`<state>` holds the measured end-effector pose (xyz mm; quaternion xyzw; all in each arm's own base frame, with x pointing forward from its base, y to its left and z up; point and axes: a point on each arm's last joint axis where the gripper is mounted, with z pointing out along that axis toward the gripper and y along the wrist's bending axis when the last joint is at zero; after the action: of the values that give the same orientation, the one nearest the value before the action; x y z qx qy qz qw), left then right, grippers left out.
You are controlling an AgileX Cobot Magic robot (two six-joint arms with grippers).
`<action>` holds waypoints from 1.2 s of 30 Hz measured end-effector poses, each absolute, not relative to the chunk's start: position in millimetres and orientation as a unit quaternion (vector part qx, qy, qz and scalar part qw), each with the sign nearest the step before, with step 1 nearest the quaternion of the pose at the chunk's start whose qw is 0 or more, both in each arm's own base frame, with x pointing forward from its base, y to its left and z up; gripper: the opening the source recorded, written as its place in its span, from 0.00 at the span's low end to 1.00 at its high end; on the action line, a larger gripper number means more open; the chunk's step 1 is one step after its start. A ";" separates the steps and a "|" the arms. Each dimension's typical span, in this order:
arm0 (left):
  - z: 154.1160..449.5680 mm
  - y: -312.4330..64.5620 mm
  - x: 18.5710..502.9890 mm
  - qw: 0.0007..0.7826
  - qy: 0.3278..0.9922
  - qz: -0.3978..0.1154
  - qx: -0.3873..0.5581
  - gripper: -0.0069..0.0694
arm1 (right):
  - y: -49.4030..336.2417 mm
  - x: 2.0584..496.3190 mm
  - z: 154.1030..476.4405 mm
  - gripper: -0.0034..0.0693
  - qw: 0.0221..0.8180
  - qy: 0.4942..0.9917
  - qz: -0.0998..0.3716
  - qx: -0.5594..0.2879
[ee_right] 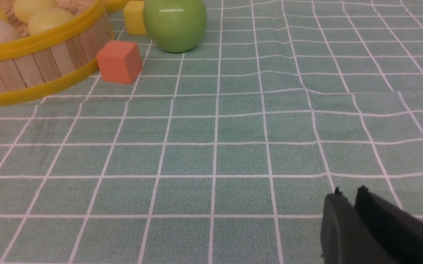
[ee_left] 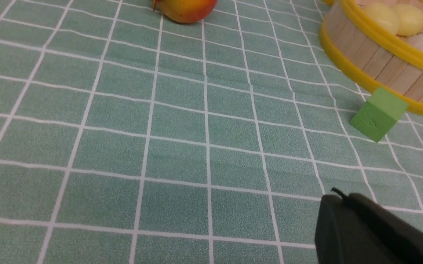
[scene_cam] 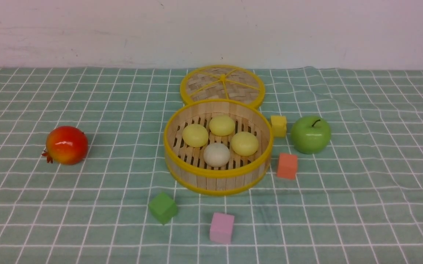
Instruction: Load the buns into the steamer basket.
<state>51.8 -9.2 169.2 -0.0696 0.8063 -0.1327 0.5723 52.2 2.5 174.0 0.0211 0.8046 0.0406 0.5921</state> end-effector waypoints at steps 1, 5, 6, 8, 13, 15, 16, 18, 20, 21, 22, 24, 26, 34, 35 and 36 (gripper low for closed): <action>169.2 -9.2 51.8 0.572 0.806 -0.133 -0.070 0.07 | 2.5 52.2 174.0 0.14 0.592 0.805 0.041 0.021; 169.2 -9.2 51.8 0.572 0.806 -0.133 -0.070 0.07 | 2.5 52.2 174.0 0.15 0.592 0.805 0.041 0.021; 169.2 -9.2 51.8 0.572 0.806 -0.133 -0.070 0.07 | 2.5 52.2 174.0 0.15 0.592 0.805 0.041 0.021; 169.3 -9.2 51.8 0.573 0.806 -0.133 -0.070 0.07 | 2.5 52.2 174.0 0.15 0.592 0.805 0.041 0.021; 169.3 -9.0 51.9 0.573 0.806 -0.132 -0.070 0.07 | 2.5 52.2 174.0 0.16 0.592 0.805 0.041 0.021; 169.3 -8.9 51.9 0.573 0.806 -0.131 -0.071 0.07 | 2.5 52.2 174.0 0.17 0.592 0.805 0.041 0.021; 169.3 -8.9 51.9 0.573 0.806 -0.131 -0.071 0.07 | 2.5 52.2 174.0 0.17 0.592 0.805 0.041 0.021; 169.3 -8.9 51.9 0.573 0.806 -0.131 -0.071 0.07 | 2.5 52.2 174.0 0.18 0.592 0.805 0.041 0.021; 169.3 -8.9 51.9 0.573 0.806 -0.131 -0.071 0.07 | 2.5 52.2 174.0 0.18 0.592 0.805 0.041 0.021; 169.3 -8.9 51.9 0.573 0.806 -0.131 -0.071 0.07 | 2.5 52.2 174.0 0.18 0.592 0.805 0.041 0.021; 169.3 -8.9 51.9 0.573 0.806 -0.131 -0.071 0.07 | 2.5 52.2 174.0 0.18 0.592 0.805 0.041 0.021; 169.3 -8.9 51.9 0.573 0.806 -0.131 -0.071 0.07 | 2.5 52.2 174.0 0.19 0.592 0.805 0.041 0.021; 169.4 -8.9 51.9 0.574 0.805 -0.131 -0.071 0.07 | 2.5 52.2 174.0 0.19 0.592 0.805 0.041 0.021; 169.4 -8.9 51.9 0.574 0.805 -0.131 -0.071 0.07 | 2.5 52.2 174.0 0.21 0.592 0.805 0.041 0.021; 169.4 -8.9 51.9 0.574 0.805 -0.131 -0.071 0.07 | 2.5 52.2 174.0 0.21 0.592 0.805 0.041 0.021; 169.4 -8.9 51.9 0.574 0.805 -0.131 -0.071 0.07 | 2.5 52.2 174.0 0.21 0.592 0.805 0.041 0.021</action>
<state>51.9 -8.9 169.4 -0.0713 0.8053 -0.1313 0.5738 52.2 2.5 174.0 0.0211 0.8046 0.0406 0.5921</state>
